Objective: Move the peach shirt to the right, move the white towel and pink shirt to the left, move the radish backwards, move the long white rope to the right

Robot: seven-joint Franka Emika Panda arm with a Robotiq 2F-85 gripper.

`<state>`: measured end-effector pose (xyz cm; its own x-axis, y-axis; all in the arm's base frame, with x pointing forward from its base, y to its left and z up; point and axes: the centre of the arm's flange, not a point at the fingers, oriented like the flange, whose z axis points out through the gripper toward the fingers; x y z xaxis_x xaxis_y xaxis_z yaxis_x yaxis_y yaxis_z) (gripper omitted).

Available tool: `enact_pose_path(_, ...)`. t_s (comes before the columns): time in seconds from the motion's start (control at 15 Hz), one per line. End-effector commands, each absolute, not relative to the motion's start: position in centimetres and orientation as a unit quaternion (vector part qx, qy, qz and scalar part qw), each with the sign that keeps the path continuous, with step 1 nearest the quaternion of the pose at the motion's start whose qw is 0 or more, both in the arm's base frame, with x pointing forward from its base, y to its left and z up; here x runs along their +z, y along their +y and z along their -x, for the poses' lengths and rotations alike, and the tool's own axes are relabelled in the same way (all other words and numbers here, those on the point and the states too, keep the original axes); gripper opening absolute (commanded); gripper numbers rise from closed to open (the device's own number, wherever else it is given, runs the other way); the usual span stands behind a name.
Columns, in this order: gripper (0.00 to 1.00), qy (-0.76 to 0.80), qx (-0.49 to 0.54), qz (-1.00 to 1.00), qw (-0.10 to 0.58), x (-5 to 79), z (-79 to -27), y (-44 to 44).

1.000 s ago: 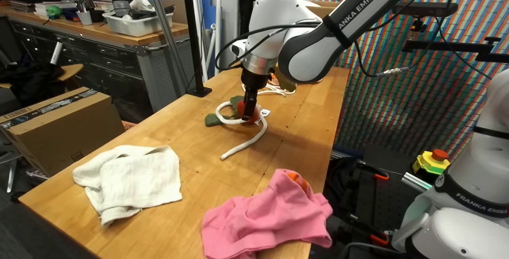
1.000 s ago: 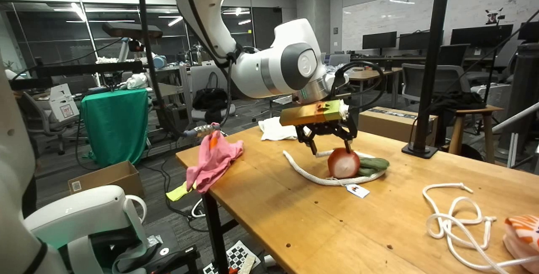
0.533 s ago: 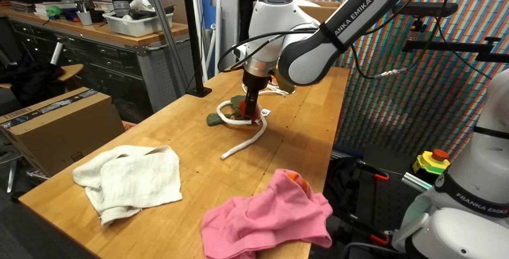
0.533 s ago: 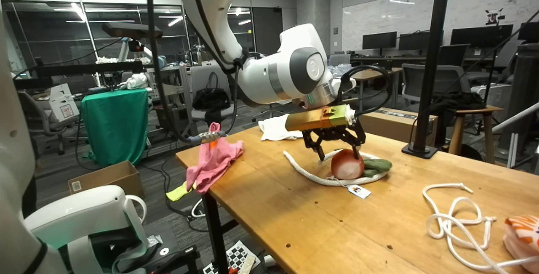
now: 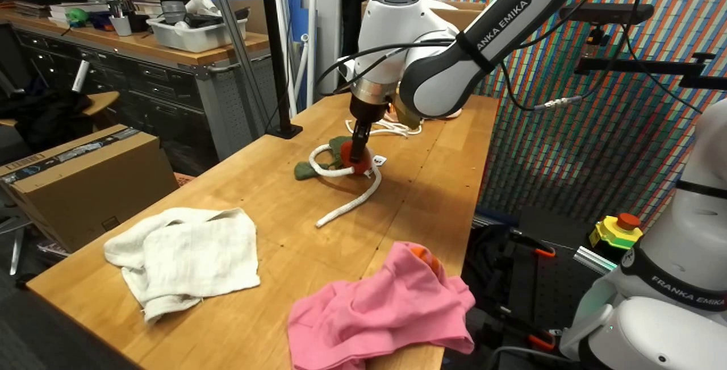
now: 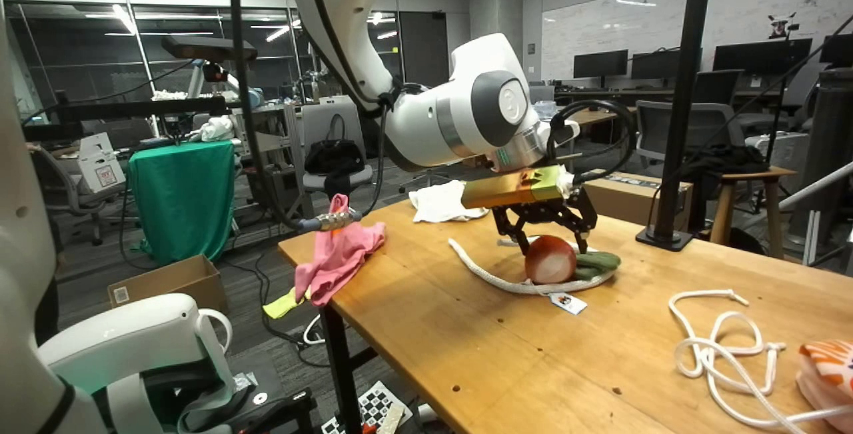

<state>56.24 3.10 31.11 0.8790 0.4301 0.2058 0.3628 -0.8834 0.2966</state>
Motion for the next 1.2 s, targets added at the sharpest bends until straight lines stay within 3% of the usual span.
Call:
enact_pose_path(0.0, 1.00, 0.190, 0.146, -0.962, 0.131, 30.6, -57.2, 2.5)
enact_pose_path(0.4, 1.00, 0.178, 0.158, -0.963, 0.128, 29.8, -57.7, 2.0)
enact_pose_path(0.47, 0.75, 0.176, 0.160, -0.963, 0.126, 29.8, -57.9, 1.9)
enact_pose_path(0.53, 0.72, 0.175, 0.160, -0.963, 0.126, 29.7, -58.0, 1.8)
enact_pose_path(1.07, 0.12, 0.163, 0.161, -0.965, 0.129, 31.0, -58.1, 0.8)
enact_pose_path(1.13, 0.10, 0.162, 0.161, -0.965, 0.129, 31.4, -58.0, 0.6)
